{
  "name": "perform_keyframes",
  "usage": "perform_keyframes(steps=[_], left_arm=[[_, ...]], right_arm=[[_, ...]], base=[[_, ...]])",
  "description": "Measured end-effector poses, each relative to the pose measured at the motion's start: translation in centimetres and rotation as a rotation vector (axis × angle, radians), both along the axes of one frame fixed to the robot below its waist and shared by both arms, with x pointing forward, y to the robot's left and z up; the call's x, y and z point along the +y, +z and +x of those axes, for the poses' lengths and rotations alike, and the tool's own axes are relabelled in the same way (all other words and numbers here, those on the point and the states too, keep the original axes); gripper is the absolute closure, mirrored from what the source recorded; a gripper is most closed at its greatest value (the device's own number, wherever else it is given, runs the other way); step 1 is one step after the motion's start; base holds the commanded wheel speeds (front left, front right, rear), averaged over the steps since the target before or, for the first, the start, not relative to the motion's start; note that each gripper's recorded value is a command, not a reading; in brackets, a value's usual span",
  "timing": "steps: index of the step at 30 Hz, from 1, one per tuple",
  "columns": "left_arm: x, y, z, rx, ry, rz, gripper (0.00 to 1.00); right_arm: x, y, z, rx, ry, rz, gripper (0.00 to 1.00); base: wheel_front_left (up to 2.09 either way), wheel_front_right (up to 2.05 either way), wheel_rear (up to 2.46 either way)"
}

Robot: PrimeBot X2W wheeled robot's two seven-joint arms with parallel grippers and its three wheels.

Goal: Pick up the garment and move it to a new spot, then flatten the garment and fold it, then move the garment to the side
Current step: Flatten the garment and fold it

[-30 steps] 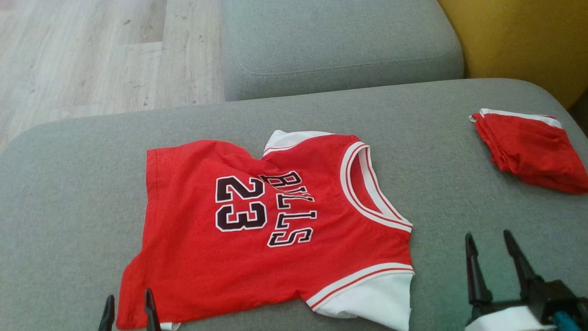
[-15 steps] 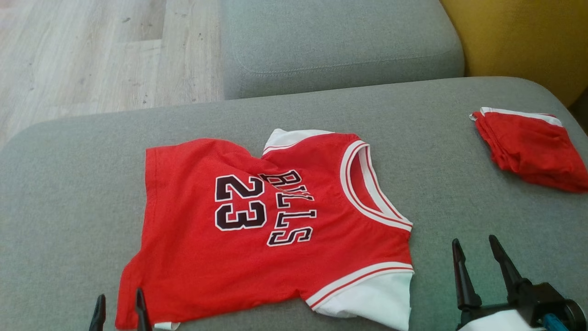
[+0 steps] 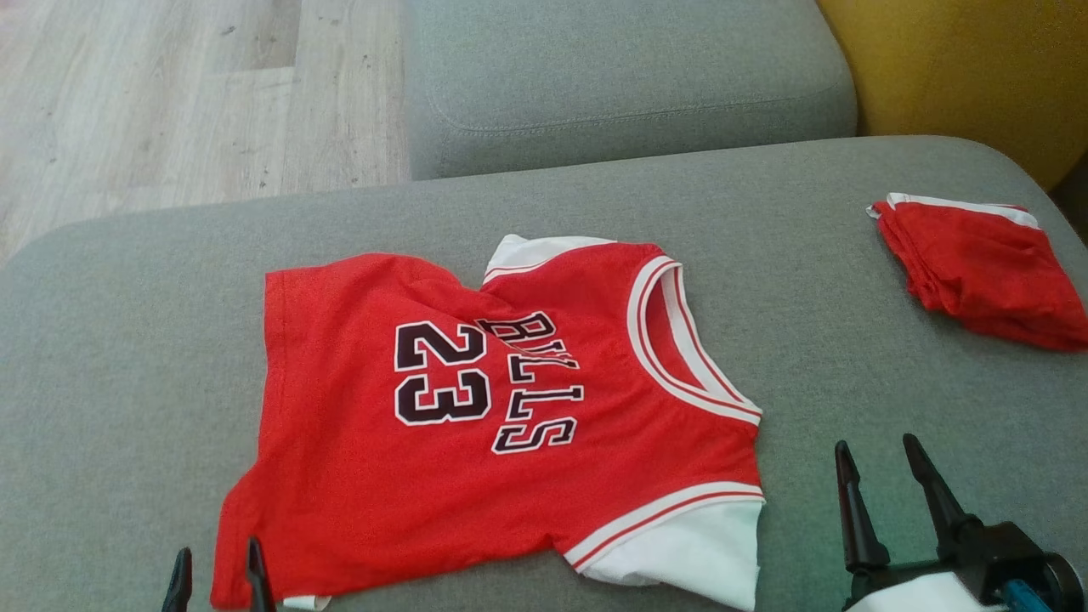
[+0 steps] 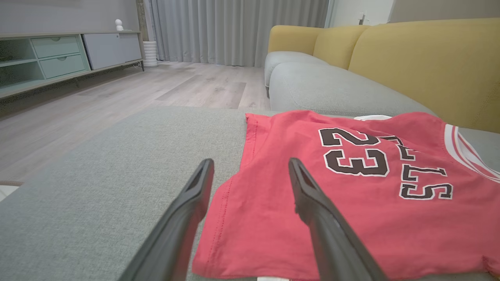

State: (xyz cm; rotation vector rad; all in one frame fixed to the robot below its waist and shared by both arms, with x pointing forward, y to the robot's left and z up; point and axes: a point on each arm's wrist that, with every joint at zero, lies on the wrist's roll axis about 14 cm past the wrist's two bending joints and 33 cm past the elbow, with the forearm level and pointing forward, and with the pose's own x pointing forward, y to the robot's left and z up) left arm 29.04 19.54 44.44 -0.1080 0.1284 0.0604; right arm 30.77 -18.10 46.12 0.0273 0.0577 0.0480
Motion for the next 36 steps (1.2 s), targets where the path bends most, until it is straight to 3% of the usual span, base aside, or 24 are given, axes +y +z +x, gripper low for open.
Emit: perform_keyframes(steps=[36], left_arm=[[-0.5,-1.6,-1.8,0.039,-0.062,-0.042,0.00]], right_arm=[[3.5,1.0,0.6,-0.034,0.112,0.007,0.00]], base=[[0.00,0.00,0.00]])
